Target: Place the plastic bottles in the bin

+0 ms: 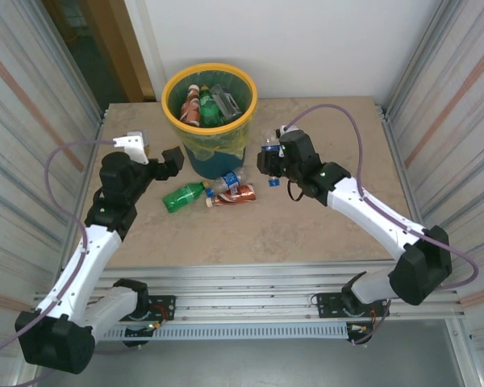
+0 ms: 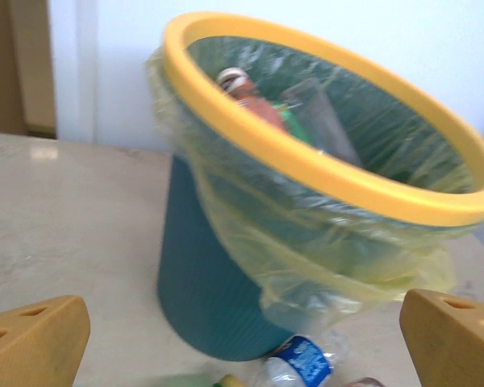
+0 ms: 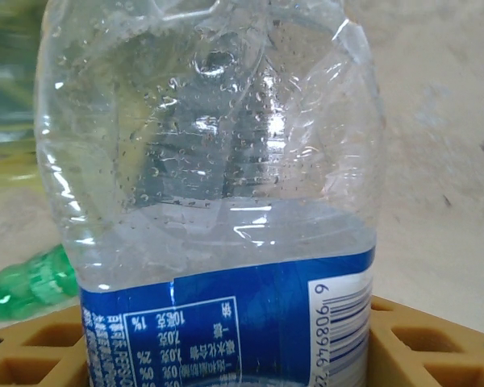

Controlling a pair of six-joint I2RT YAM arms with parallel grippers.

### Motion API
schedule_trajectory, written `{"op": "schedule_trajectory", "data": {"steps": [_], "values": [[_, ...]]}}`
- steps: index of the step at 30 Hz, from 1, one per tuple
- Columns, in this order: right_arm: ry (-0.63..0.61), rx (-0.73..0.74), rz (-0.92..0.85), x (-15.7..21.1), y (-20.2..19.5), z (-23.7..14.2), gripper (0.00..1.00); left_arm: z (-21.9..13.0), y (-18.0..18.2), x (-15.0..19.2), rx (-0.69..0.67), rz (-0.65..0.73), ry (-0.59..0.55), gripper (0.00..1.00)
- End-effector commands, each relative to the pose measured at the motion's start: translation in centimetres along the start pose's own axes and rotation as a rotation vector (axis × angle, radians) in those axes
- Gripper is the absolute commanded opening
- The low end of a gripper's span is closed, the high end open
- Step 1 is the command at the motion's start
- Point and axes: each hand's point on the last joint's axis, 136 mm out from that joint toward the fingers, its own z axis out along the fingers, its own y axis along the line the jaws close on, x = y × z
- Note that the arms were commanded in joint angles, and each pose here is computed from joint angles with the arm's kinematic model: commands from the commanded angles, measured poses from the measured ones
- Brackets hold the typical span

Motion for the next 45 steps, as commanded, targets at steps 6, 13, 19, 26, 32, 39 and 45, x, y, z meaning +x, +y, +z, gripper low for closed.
{"op": "schedule_trajectory", "data": {"steps": [6, 13, 19, 26, 32, 39, 45], "values": [[-0.183, -0.121, -0.210, -2.7, 5.4, -3.2, 0.38, -1.2, -7.5, -4.6, 0.249, 0.025, -0.089, 0.99], [-0.225, -0.182, -0.272, -3.5, 8.0, -3.8, 0.38, -0.5, -13.8, -4.1, 0.490, 0.045, -0.004, 0.99], [-0.256, -0.214, -0.326, -4.3, 10.1, -4.3, 0.39, 0.6, -17.0, -3.4, 0.613, 0.013, 0.060, 0.97], [-0.269, -0.229, -0.361, -4.6, 11.5, -4.1, 0.39, 1.8, -19.1, -2.5, 0.706, -0.031, 0.133, 0.92], [-0.276, -0.241, -0.380, -4.9, 12.2, -4.3, 0.40, 2.5, -19.4, -2.3, 0.722, -0.060, 0.148, 0.76], [-0.277, -0.230, -0.381, -4.8, 12.0, -4.2, 0.48, 2.8, -19.4, -2.3, 0.719, -0.072, 0.151, 0.44], [-0.280, -0.214, -0.381, -4.7, 11.4, -4.4, 0.62, 2.9, -19.4, -2.5, 0.711, -0.071, 0.140, 0.17]]}}
